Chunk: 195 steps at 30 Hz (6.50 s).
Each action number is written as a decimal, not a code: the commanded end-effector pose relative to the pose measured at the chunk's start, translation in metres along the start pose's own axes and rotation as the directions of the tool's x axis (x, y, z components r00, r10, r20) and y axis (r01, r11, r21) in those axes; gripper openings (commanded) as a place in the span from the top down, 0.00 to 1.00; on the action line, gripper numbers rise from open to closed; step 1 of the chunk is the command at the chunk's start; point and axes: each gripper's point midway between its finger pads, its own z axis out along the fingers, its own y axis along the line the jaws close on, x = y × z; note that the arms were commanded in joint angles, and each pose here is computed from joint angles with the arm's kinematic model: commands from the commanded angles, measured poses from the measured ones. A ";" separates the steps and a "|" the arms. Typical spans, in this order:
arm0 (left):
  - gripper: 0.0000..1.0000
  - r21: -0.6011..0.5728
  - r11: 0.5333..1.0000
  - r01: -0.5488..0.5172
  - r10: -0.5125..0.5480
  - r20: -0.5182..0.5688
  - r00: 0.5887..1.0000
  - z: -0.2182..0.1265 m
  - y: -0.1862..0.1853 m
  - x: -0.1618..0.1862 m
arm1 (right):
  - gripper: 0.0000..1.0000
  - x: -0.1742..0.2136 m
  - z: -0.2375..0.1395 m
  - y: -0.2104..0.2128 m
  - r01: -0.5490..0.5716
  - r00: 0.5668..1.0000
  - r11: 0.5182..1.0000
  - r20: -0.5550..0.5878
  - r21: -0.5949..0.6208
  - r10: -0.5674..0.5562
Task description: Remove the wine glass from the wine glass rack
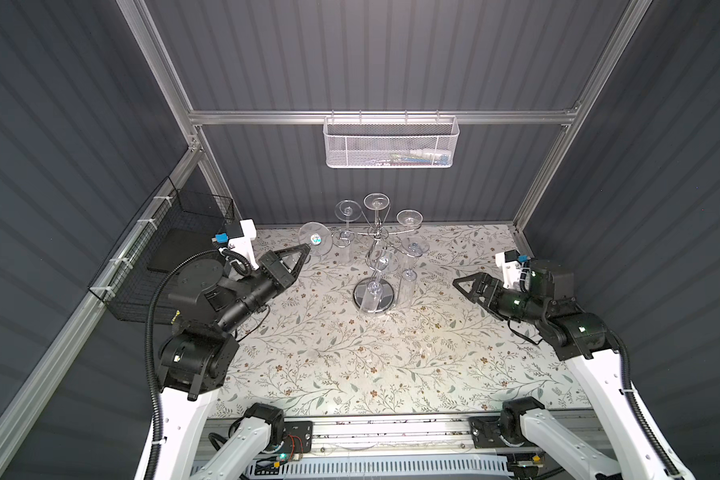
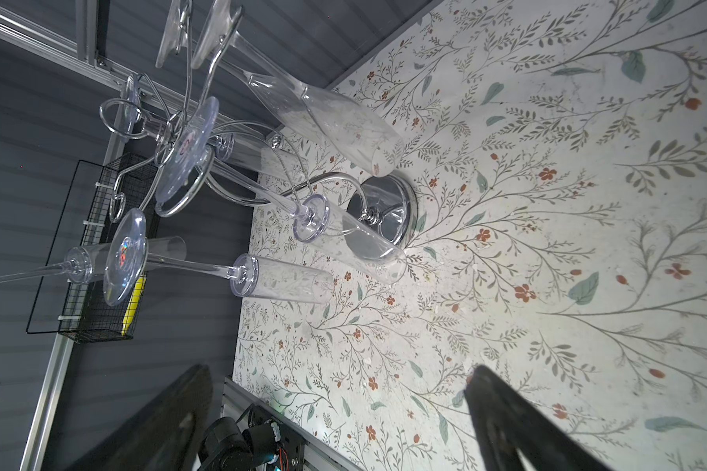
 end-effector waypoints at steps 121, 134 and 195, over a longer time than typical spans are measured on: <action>1.00 0.525 -0.015 -0.851 1.000 0.016 -0.007 0.125 -0.079 0.194 | 0.84 -0.003 0.025 0.148 0.246 0.900 0.898 -0.259 -0.365 -0.351; 0.72 0.499 0.048 -0.865 0.995 0.051 0.084 0.118 -0.093 0.186 | 1.00 -0.010 0.013 0.153 0.286 0.912 0.887 -0.182 -0.362 -0.368; 0.00 0.574 0.686 -0.448 0.522 0.041 0.852 0.125 -0.155 0.118 | 1.00 -0.014 -0.030 0.133 0.621 0.783 0.745 0.242 -0.243 -0.574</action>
